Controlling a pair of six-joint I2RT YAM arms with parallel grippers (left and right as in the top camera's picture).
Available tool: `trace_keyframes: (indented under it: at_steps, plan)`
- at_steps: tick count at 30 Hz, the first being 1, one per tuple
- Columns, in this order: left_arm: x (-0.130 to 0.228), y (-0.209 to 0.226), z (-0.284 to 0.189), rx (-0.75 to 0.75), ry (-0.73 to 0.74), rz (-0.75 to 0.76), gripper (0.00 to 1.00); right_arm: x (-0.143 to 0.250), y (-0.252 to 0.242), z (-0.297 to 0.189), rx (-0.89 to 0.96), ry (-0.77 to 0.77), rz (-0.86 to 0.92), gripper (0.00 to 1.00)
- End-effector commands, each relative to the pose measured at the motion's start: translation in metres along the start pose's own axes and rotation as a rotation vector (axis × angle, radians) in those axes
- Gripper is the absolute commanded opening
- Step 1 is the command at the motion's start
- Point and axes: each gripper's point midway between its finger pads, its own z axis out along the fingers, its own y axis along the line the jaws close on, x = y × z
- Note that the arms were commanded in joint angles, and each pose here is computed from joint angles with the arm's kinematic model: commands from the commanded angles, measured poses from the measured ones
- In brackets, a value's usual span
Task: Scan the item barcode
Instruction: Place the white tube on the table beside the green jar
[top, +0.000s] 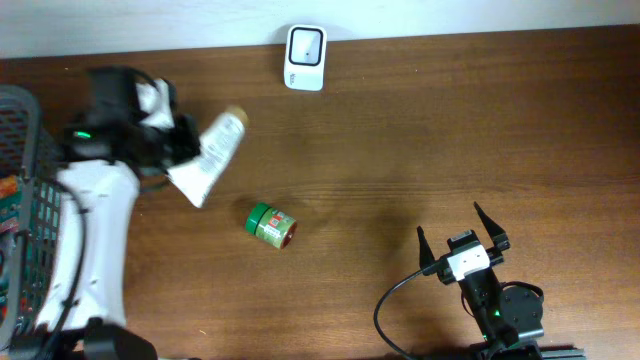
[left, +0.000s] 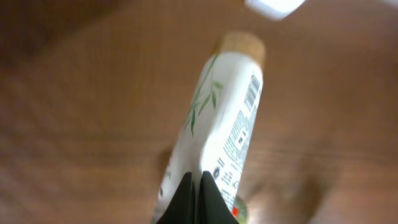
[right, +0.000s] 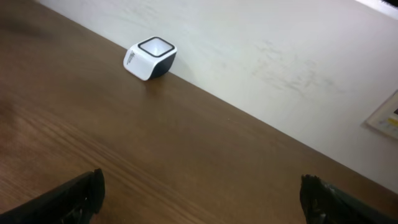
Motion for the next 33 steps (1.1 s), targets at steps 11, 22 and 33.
trace_keyframes:
  at_steps: [11, 22, 33]
  plan:
    - [0.094, 0.028, 0.106, -0.132, 0.005, -0.176, 0.59, 0.001, 0.004, 0.0, -0.018, -0.001, -0.006, 0.98]
    - [-0.031, -0.013, -0.071, -0.099, -0.307, 0.103, 0.67, 0.001, 0.004, 0.0, -0.018, -0.001, -0.006, 0.98]
    - [-0.049, 0.167, -0.292, -0.752, -0.571, -0.236, 0.82, 0.001, 0.004, 0.0, -0.018, -0.001, -0.006, 0.99]
